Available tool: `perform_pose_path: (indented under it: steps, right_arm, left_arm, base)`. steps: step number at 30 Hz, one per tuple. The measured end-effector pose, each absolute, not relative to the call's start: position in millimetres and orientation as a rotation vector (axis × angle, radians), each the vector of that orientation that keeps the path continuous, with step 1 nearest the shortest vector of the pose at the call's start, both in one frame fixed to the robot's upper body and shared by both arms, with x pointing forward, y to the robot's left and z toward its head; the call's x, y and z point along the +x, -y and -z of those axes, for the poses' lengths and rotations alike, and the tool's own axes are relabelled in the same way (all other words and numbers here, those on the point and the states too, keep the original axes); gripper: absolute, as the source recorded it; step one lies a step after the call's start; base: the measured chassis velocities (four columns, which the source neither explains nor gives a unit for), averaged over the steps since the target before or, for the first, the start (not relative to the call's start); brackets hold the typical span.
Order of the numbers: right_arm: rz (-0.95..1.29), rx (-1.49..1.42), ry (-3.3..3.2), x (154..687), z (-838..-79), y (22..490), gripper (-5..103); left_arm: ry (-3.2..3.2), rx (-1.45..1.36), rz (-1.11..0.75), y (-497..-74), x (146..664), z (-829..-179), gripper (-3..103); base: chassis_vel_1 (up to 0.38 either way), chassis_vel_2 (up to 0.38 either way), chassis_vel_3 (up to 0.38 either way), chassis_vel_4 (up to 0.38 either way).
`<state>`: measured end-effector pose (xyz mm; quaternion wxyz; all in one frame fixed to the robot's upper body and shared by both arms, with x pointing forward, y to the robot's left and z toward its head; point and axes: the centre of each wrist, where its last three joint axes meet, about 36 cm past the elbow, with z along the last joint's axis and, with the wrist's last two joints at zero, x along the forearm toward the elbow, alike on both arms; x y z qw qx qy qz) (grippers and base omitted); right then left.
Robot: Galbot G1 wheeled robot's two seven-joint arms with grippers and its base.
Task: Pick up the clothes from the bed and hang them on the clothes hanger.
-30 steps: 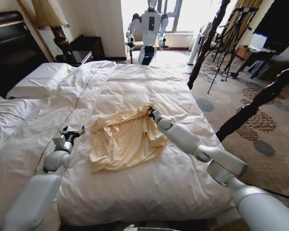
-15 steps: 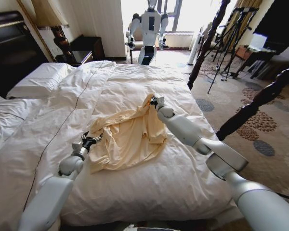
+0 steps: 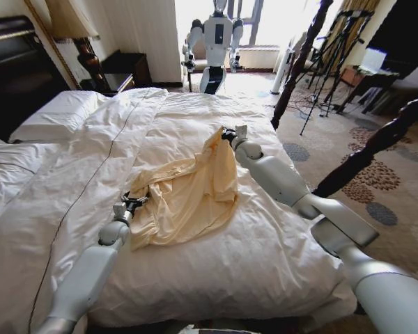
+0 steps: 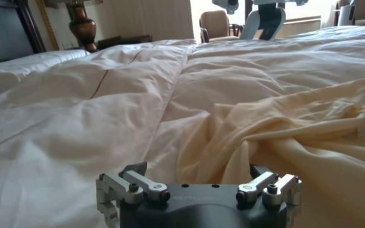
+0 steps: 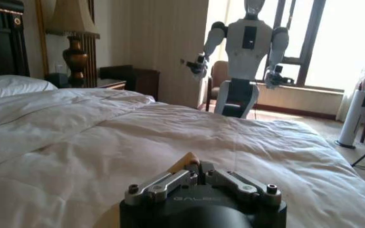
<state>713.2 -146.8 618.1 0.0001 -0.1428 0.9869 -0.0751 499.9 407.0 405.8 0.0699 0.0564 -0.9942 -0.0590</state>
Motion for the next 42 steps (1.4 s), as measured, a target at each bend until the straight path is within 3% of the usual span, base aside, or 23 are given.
perform_pose_path:
  steps: [24,25,27,28,30,42]
  right_arm:
    - [0.232,-0.449,-3.096,705,-617,127,0]
    - [0.238,-0.454,-3.091,704,-617,125,0]
    - [0.241,-0.455,-3.090,704,-617,124,0]
    - [0.247,-0.462,-3.086,703,-617,122,0]
    - [0.250,-0.469,-3.081,702,-618,121,0]
    - [0.263,-0.473,-3.051,687,-626,125,0]
  left_arm:
    - [2.998,0.088,0.163,-395,524,-393,102]
    - [3.019,0.100,0.152,-400,525,-392,93]
    - [3.025,0.107,0.149,-402,525,-393,93]
    - [3.041,0.126,0.142,-408,525,-395,82]
    - [3.049,0.137,0.137,-411,524,-397,82]
    - [3.115,0.154,0.085,-422,518,-423,33]
  base:
    - [0.000,0.000,0.000,0.000]
    - [0.000,0.000,0.000,0.000]
    - [0.000,0.000,0.000,0.000]
    - [0.000,0.000,0.000,0.000]
    - [0.000,0.000,0.000,0.000]
    - [0.000,0.000,0.000,0.000]
